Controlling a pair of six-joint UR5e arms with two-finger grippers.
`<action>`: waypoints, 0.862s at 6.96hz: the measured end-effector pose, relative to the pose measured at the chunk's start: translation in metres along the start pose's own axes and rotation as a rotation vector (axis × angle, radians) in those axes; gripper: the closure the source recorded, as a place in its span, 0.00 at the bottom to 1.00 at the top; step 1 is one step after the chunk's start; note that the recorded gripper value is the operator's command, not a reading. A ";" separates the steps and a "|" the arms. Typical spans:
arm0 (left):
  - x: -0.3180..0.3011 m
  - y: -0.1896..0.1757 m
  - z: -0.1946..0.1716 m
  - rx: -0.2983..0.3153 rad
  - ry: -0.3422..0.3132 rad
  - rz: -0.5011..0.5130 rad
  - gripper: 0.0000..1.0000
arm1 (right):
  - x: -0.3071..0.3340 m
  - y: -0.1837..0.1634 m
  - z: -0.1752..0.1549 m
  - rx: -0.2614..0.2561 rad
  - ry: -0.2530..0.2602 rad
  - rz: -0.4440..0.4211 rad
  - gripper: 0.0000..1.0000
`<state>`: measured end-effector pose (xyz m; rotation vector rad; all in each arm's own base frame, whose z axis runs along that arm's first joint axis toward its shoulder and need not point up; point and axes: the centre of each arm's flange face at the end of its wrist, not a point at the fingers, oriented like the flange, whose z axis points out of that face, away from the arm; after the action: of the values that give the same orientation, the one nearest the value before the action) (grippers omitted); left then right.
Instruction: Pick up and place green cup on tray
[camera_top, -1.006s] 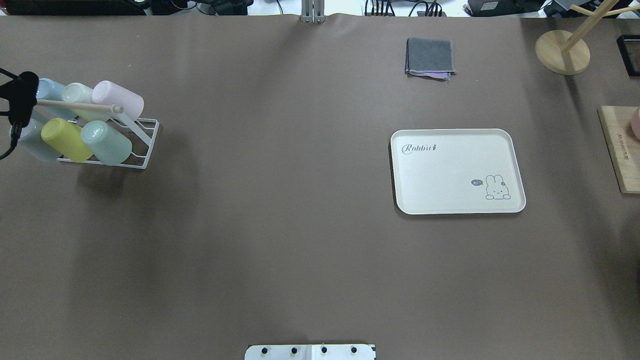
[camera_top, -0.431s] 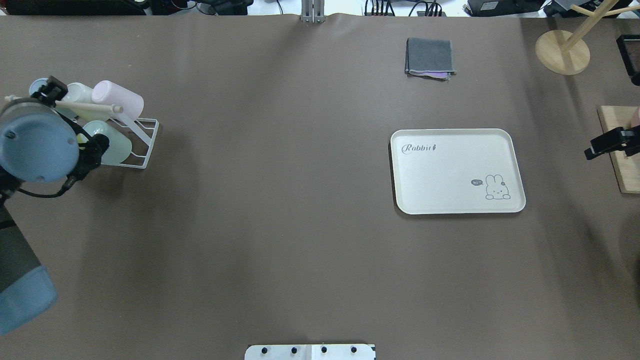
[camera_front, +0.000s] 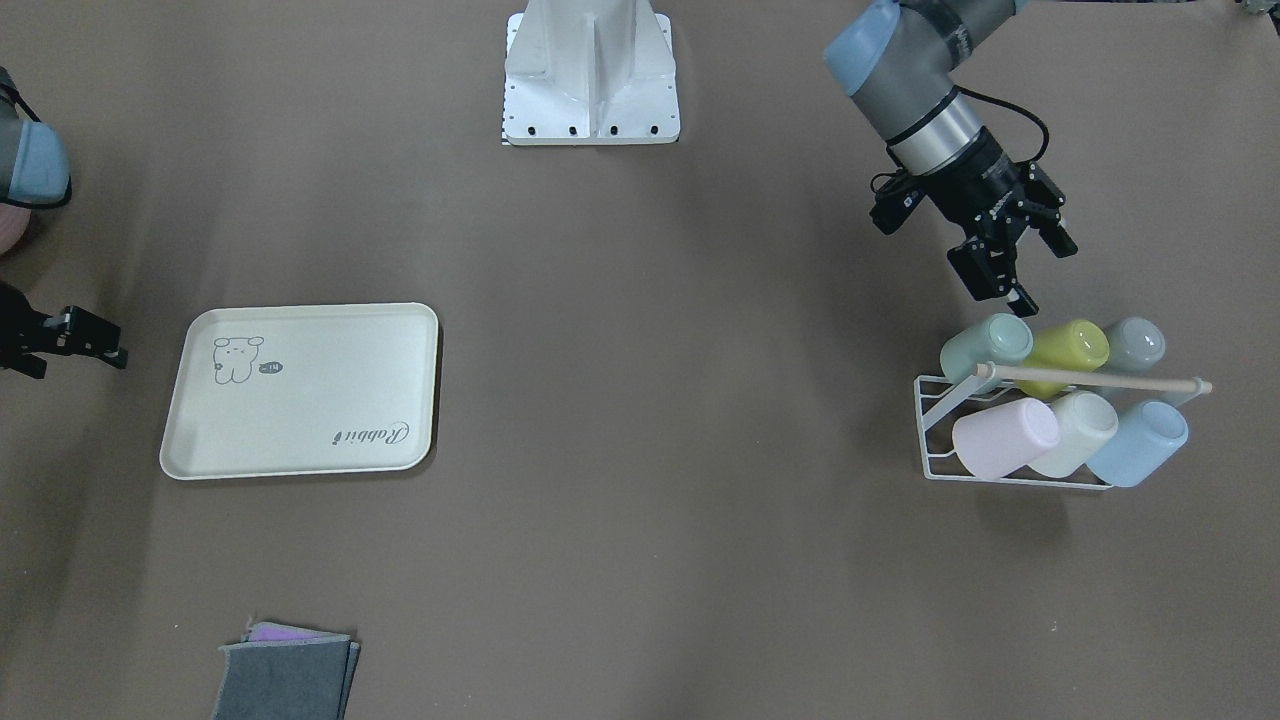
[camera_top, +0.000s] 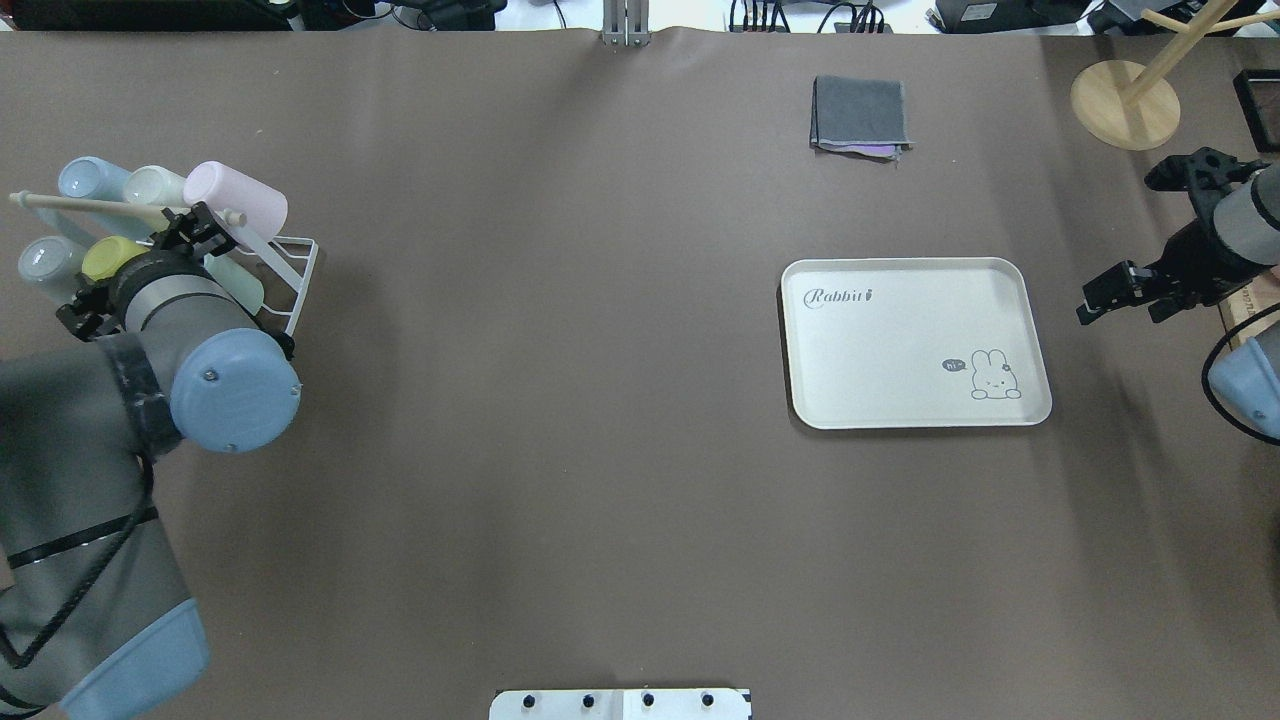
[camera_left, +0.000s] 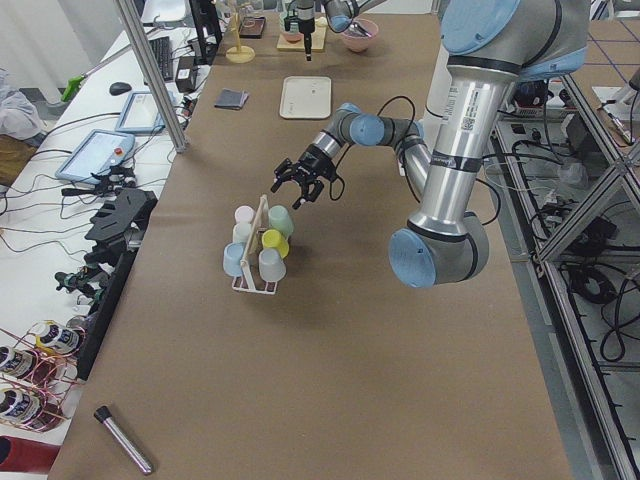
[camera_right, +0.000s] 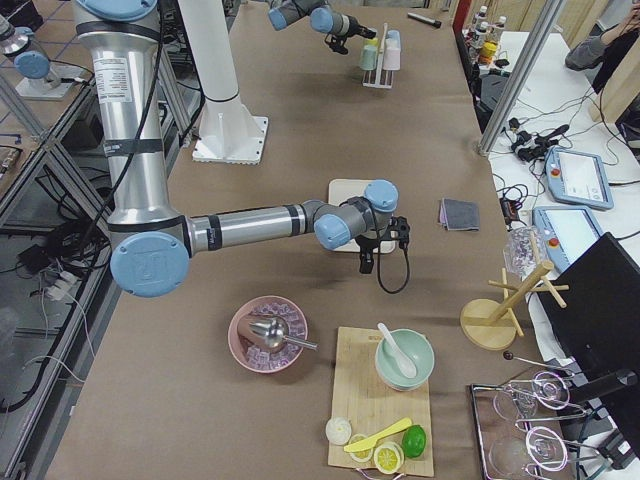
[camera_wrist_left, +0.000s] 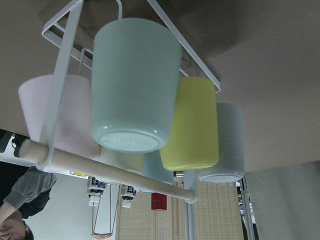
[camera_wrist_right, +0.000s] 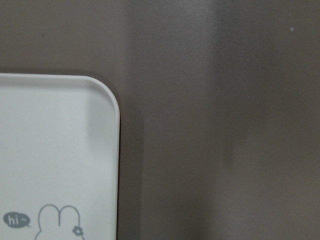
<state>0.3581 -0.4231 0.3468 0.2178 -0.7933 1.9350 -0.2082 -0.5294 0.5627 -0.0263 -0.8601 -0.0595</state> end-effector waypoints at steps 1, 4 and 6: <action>-0.011 -0.021 -0.006 -0.019 0.001 0.028 0.02 | -0.012 -0.019 0.011 -0.016 -0.007 0.023 0.00; 0.000 -0.064 -0.026 -0.154 0.007 0.010 0.02 | -0.037 -0.033 0.037 -0.055 -0.002 0.045 0.19; 0.008 -0.078 -0.029 -0.208 -0.008 0.001 0.02 | -0.047 -0.028 0.048 -0.072 0.003 0.055 0.26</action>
<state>0.4259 -0.3773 0.3619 0.0989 -0.9932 1.8381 -0.2766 -0.5534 0.5587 -0.1174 -0.8533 -0.0392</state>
